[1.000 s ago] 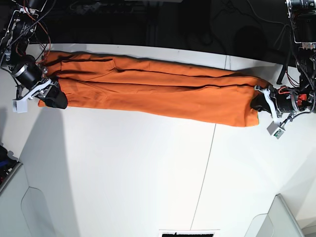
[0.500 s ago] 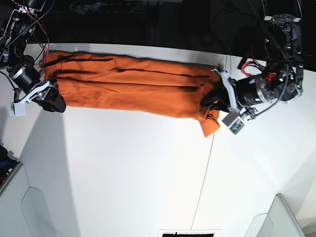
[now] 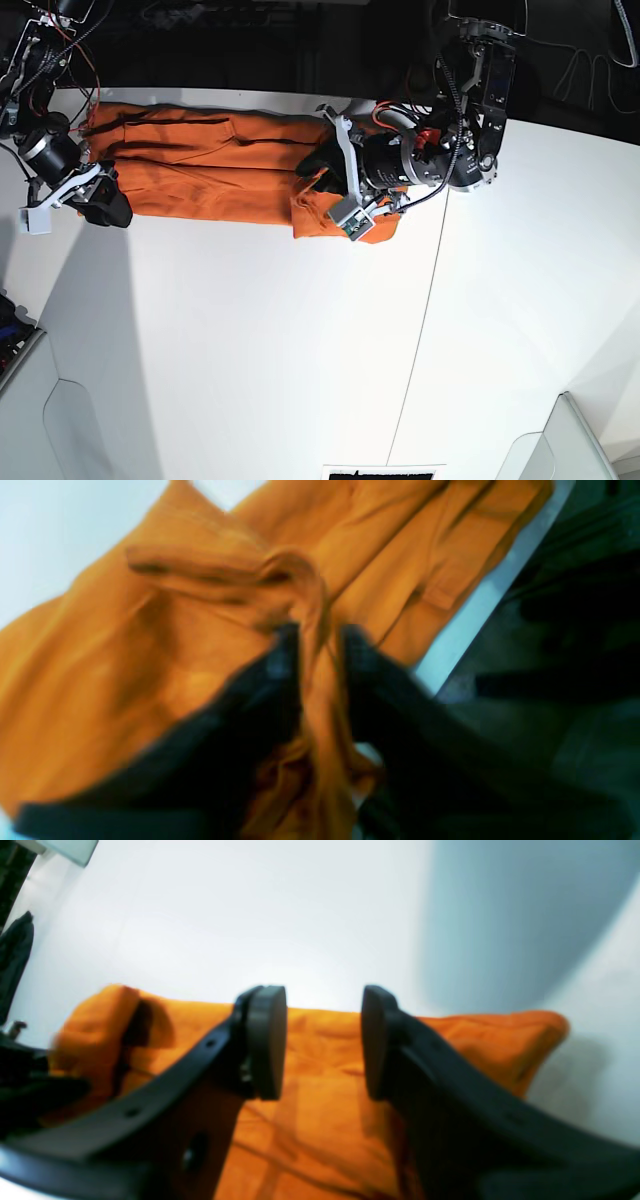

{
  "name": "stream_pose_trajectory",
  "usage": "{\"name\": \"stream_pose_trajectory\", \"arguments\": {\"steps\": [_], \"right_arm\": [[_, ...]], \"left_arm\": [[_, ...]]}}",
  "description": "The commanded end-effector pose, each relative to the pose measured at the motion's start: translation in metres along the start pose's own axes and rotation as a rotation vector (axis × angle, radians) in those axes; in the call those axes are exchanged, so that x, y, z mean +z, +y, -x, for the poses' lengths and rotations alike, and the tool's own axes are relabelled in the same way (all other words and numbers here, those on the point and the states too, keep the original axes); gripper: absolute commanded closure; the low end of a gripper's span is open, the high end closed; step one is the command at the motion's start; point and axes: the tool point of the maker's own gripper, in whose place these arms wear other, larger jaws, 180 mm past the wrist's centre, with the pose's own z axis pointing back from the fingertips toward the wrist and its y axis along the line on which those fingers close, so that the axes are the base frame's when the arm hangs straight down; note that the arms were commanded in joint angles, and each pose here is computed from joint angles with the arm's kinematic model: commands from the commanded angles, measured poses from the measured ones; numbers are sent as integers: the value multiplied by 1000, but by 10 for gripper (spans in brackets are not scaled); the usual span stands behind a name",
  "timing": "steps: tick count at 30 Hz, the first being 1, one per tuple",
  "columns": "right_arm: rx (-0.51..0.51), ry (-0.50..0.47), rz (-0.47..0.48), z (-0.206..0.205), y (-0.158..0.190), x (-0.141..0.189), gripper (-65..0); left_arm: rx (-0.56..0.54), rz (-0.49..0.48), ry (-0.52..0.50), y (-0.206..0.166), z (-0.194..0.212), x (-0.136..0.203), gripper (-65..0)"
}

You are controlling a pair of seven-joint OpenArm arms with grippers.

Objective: Layout the t-shirt on the table in an organized manner, then fold the t-shirt properly
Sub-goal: 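Fold the strip end with the left gripper toward the right gripper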

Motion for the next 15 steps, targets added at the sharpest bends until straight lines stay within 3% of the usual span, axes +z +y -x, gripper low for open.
{"name": "stream_pose_trajectory", "arguments": {"steps": [1, 7, 11, 15], "right_arm": [[24, -76, -3, -26, 0, 9, -246], [39, -152, 91, -51, -25, 43, -261], [67, -99, 161, -41, -45, 60, -387], [66, -23, 204, -18, -61, 74, -397]], "left_arm": [[-10, 16, -62, -4, -17, 1, -263], [55, 134, -168, -25, -37, 4, -287], [76, 172, -198, -31, -43, 6, -286], [79, 161, -199, -27, -43, 9, -286]]}}
